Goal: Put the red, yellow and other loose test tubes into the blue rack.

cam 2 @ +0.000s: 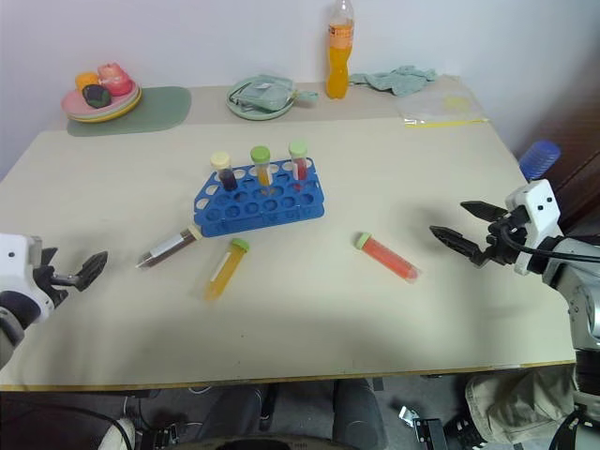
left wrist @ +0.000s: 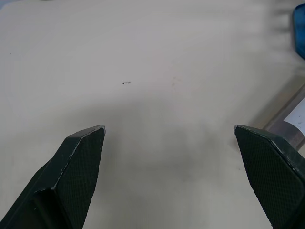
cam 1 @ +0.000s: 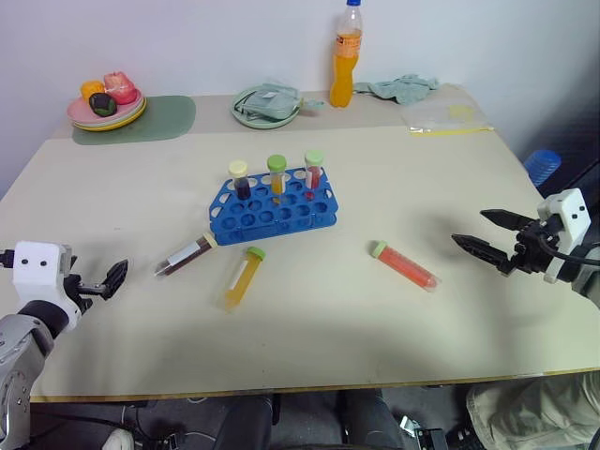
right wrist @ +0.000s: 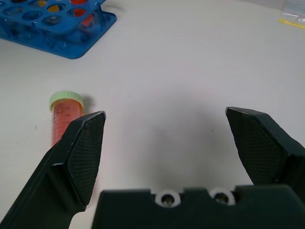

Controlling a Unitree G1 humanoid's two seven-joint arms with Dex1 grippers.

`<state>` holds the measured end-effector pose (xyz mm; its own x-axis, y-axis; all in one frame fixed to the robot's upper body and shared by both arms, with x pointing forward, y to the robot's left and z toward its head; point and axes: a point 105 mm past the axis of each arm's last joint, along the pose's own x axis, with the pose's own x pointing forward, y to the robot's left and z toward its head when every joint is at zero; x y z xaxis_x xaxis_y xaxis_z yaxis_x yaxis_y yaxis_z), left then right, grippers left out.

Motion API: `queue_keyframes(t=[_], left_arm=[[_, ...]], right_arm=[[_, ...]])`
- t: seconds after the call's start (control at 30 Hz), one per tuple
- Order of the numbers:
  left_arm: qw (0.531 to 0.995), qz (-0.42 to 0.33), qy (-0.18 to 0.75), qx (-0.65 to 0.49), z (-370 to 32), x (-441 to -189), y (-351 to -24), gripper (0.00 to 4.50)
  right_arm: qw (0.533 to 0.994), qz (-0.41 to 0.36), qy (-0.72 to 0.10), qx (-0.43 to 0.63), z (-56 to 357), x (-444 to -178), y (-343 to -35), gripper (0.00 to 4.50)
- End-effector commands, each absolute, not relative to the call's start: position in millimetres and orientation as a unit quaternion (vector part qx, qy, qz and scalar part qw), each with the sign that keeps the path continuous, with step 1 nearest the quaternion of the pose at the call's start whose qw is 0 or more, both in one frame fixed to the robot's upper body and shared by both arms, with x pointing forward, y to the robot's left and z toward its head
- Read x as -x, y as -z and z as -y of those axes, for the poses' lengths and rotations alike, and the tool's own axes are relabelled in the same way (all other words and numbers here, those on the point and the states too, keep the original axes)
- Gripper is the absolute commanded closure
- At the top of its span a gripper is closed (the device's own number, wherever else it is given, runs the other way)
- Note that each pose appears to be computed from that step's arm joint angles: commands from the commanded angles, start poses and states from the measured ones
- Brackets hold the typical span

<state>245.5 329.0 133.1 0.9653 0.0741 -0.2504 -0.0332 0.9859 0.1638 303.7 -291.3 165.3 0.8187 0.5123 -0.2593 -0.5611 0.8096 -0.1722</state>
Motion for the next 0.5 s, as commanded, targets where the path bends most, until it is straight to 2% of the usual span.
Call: queue_keyframes(t=[0.03, 0.37, 0.5], left_arm=[[0.989, -0.110, -0.036, -0.089, -329.5, -243.3, -142.8, 0.05], [0.991, -0.088, -0.049, -0.087, -335.5, -245.5, -153.7, 0.05], [0.995, -0.059, -0.053, -0.063, -332.4, -259.2, -159.3, 0.05]], right_arm=[[0.944, -0.081, -0.289, 0.138, 286.3, -308.2, -179.4, 0.00], [0.944, -0.066, -0.294, 0.138, 266.5, -319.1, -183.5, 0.00], [0.940, -0.067, -0.301, 0.144, 252.6, -317.1, -181.4, 0.00]])
